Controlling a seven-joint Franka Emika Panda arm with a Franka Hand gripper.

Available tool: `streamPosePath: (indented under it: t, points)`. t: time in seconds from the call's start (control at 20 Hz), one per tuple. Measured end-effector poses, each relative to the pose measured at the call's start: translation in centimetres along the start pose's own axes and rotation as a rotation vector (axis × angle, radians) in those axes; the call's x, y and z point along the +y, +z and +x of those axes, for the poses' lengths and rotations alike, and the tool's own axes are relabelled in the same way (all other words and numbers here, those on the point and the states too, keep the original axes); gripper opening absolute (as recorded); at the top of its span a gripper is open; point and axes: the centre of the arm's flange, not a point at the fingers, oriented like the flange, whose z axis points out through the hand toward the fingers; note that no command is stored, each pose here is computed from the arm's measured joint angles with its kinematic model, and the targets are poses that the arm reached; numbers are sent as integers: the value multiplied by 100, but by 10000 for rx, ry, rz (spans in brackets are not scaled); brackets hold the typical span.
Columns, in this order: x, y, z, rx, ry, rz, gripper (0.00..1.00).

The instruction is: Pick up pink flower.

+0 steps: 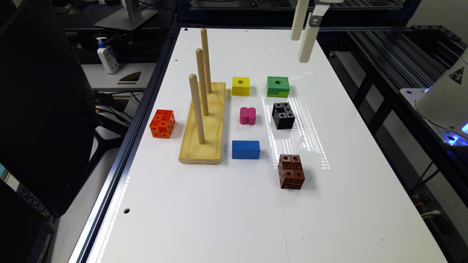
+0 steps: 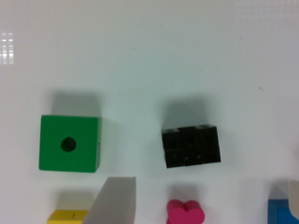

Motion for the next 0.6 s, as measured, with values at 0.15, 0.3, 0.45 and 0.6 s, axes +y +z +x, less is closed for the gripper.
streamPosePath:
  t: [0.15, 0.3, 0.45, 0.6]
  points:
    - [-80, 18, 73, -27, -5, -6, 100]
    - [-135, 35, 124, -52, -7, -14, 100]
    - [-170, 38, 160, -51, -6, -7, 100]
    - [-183, 43, 175, -55, -2, -9, 100]
